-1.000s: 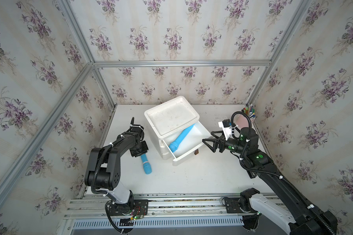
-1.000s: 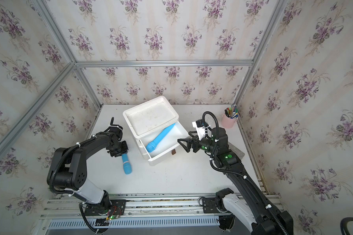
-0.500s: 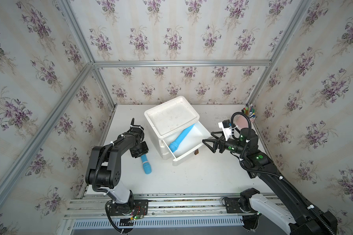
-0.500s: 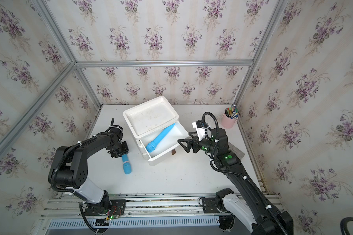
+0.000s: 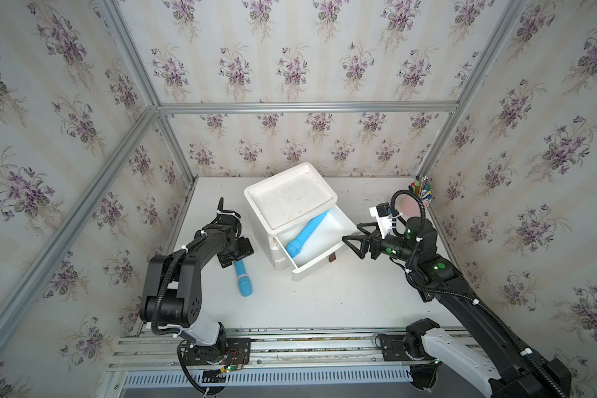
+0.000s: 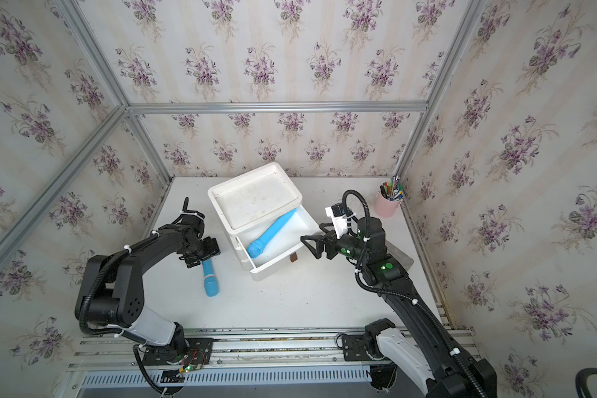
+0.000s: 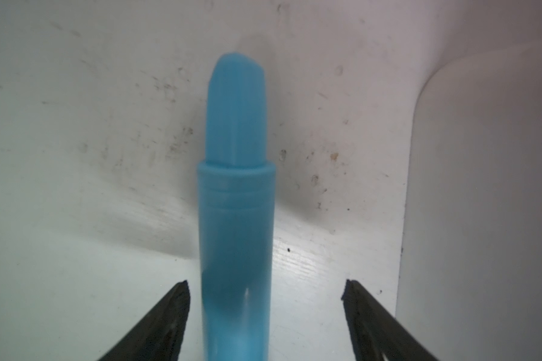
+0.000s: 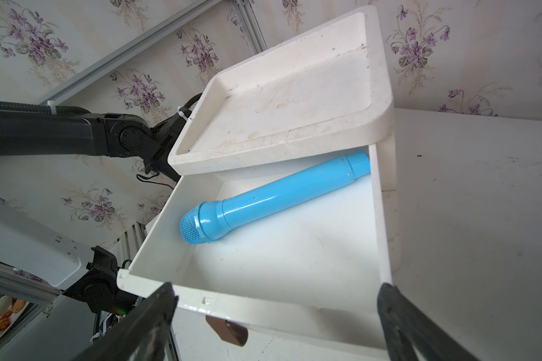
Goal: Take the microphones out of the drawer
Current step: Place the microphone at the center of the board.
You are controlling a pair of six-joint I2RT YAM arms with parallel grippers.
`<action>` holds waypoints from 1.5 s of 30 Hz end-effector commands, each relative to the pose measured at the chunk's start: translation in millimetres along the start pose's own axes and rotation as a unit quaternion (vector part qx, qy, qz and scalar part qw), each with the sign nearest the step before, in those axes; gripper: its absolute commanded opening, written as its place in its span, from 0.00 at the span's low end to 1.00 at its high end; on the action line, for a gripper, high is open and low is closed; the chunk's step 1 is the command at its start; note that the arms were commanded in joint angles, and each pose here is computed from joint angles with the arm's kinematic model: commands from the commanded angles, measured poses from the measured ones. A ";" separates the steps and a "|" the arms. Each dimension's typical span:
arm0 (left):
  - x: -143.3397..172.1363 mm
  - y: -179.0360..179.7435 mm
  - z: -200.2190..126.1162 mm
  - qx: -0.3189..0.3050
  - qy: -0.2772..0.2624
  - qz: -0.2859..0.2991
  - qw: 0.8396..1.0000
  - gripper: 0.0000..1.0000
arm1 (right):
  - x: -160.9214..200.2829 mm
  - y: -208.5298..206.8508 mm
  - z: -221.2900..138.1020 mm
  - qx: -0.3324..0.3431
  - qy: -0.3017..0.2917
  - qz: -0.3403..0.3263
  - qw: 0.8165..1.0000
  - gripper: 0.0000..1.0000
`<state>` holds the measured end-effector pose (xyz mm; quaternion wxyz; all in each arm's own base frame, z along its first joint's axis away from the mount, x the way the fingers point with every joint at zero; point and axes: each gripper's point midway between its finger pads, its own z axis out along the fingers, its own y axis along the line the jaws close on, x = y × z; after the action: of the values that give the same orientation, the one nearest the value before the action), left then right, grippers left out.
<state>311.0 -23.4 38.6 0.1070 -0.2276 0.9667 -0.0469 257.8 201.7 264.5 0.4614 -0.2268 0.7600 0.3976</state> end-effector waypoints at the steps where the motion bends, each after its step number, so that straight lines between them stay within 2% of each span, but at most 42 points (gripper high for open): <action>1: -3.2 -3.9 -5.1 0.009 -0.004 -0.005 1.000 0.84 | -1.9 1.7 0.7 -0.004 0.001 -0.006 1.000 0.98; 7: -6.3 -6.5 -9.6 0.016 -0.006 -0.006 1.000 0.86 | -2.9 1.2 1.0 -0.002 0.000 -0.007 1.000 0.99; 12: -10.9 -9.4 -15.5 0.023 -0.012 -0.005 1.000 0.94 | -3.4 0.3 1.9 -0.002 0.001 -0.007 1.000 0.99; 22: -16.3 -10.8 -28.5 0.028 -0.025 -0.005 0.999 0.99 | -4.8 1.6 2.4 -0.004 0.003 -0.010 1.000 0.98; 33: -38.2 -23.4 -76.6 0.053 -0.071 0.013 0.996 0.99 | -1.3 0.6 9.9 0.015 0.027 -0.008 0.999 0.98; 38: -45.1 -20.9 -94.3 0.045 -0.094 0.022 0.994 0.99 | -6.2 7.9 11.5 0.010 0.028 -0.014 0.999 0.98; 45: -58.2 -30.4 -153.3 0.079 -0.171 0.058 0.980 0.99 | -6.8 9.8 17.6 0.011 0.037 -0.014 0.999 0.98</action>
<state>341.6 -19.9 188.3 0.2725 -0.1891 0.9395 -0.0858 261.7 220.8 269.9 0.4391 -0.2427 0.7771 0.3801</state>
